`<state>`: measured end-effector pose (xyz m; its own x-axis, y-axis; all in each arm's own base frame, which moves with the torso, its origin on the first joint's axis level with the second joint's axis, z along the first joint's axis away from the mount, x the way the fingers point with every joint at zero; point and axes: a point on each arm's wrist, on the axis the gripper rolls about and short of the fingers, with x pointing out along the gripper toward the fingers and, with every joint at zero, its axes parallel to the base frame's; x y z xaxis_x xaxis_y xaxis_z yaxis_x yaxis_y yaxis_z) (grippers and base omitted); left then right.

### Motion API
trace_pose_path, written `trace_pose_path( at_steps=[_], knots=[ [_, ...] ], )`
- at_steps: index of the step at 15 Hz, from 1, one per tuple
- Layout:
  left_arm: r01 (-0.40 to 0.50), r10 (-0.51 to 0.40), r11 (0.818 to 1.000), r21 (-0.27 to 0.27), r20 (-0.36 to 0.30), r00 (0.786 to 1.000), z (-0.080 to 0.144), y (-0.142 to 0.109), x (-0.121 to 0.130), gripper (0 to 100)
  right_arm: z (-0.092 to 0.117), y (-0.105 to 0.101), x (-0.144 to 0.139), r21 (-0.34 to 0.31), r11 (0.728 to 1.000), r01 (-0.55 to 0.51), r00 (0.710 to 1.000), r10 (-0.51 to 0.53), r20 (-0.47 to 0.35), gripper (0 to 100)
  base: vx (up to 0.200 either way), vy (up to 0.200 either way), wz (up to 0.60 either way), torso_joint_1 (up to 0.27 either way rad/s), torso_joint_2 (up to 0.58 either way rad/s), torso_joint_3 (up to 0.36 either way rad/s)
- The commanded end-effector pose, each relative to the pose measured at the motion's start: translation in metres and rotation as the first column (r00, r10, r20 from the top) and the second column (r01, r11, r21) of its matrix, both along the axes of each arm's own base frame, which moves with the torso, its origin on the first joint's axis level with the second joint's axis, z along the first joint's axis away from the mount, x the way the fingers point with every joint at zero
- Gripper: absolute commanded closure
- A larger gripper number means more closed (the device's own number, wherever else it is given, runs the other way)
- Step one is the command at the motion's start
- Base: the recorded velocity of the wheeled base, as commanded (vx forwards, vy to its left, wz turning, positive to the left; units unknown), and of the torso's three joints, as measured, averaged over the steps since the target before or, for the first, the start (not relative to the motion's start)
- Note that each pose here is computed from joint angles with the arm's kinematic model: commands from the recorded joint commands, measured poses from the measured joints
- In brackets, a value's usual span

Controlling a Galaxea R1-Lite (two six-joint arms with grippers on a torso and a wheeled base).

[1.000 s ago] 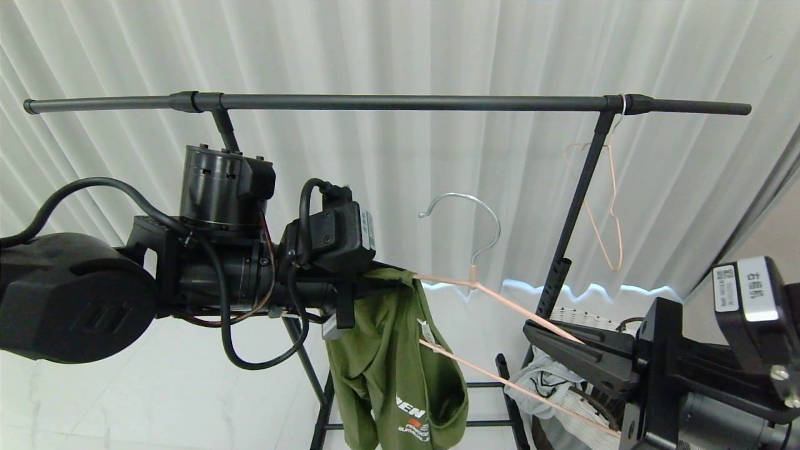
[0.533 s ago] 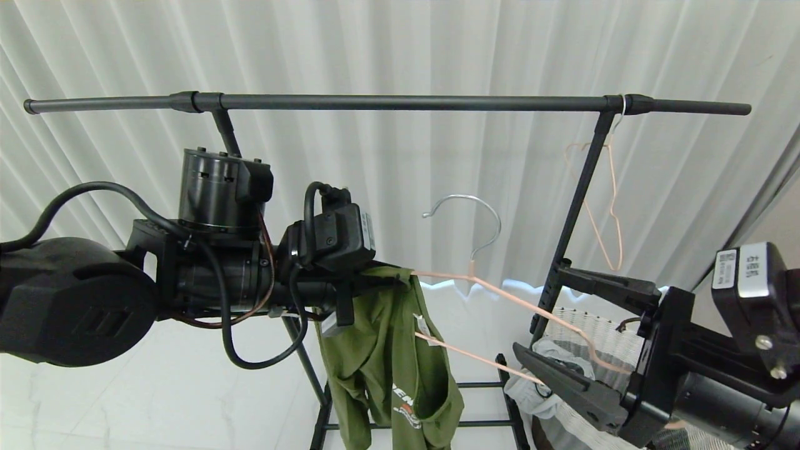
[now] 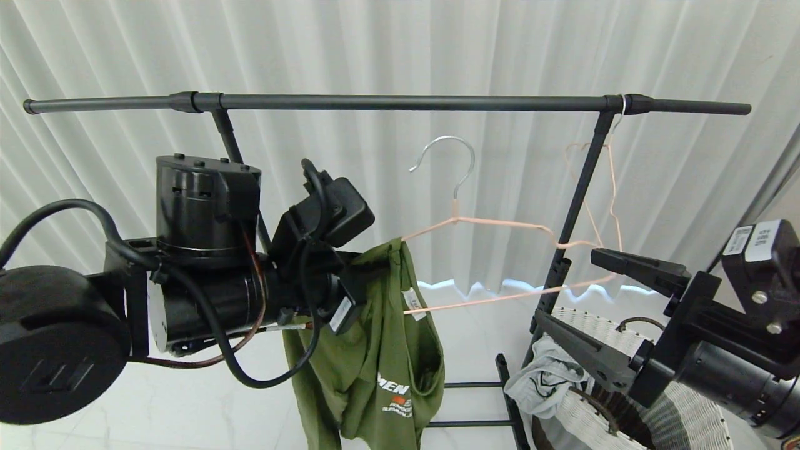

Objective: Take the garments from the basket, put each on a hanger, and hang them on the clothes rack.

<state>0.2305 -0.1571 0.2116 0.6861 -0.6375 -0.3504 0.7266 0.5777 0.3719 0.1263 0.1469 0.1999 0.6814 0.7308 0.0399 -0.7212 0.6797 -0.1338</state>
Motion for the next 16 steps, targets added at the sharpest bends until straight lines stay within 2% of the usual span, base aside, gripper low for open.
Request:
trace_pose_path(
  at_steps=[1,3,5,6,7,8,10,13,16],
  knots=[
    [-0.045,0.044,0.997,-0.057,-0.017,0.999,0.008,-0.016,-0.021,100,-0.002,0.003,0.0,-0.01,1.0,-0.013,1.0,0.012,-0.008,0,0.0,0.0,0.0,0.0,0.0,0.0],
    [-0.11,0.109,0.992,-0.066,-0.02,0.994,0.01,-0.018,-0.022,100,-0.008,0.016,-0.009,-0.023,0.996,-0.088,0.995,0.087,-0.041,0,0.0,0.0,0.0,0.0,0.0,0.0],
    [-0.118,0.118,0.99,-0.078,-0.005,0.993,0.014,-0.017,-0.022,100,-0.018,0.026,-0.018,-0.021,0.99,-0.143,0.982,0.139,-0.125,0,0.0,0.0,0.0,0.0,0.0,0.0],
    [-0.124,0.125,0.988,-0.089,0.008,0.992,0.019,-0.016,-0.024,100,-0.03,0.031,-0.02,-0.017,0.987,-0.159,0.965,0.152,-0.214,0,0.0,0.0,0.0,0.0,0.0,0.0],
    [-0.128,0.13,0.987,-0.093,0.014,0.991,0.021,-0.015,-0.025,100,-0.039,0.037,-0.017,-0.014,0.99,-0.141,0.952,0.131,-0.276,0,0.0,0.0,0.0,0.0,0.0,0.0],
    [-0.13,0.132,0.987,-0.095,0.019,0.991,0.022,-0.014,-0.026,100,-0.043,0.041,-0.015,-0.012,0.993,-0.12,0.947,0.111,-0.302,0,0.0,0.0,0.0,0.0,0.0,0.0],
    [-0.1,0.104,0.989,-0.109,0.032,0.994,0.027,-0.018,-0.035,100,-0.055,0.057,-0.004,0.009,1.0,-0.022,0.916,0.024,-0.4,0,0.0,0.0,0.0,0.0,0.0,0.0],
    [-0.079,0.083,0.99,-0.114,0.032,0.996,0.028,-0.02,-0.04,100,-0.066,0.08,0.018,0.023,0.996,0.083,0.887,-0.064,-0.458,0,0.0,0.0,0.0,0.0,0.0,0.0],
    [-0.077,0.082,0.99,-0.115,0.033,0.996,0.028,-0.02,-0.041,100,-0.088,0.093,0.041,-0.02,0.981,0.193,0.851,-0.177,-0.495,0,0.0,0.0,0.0,0.0,0.0,0.0]
  ],
)
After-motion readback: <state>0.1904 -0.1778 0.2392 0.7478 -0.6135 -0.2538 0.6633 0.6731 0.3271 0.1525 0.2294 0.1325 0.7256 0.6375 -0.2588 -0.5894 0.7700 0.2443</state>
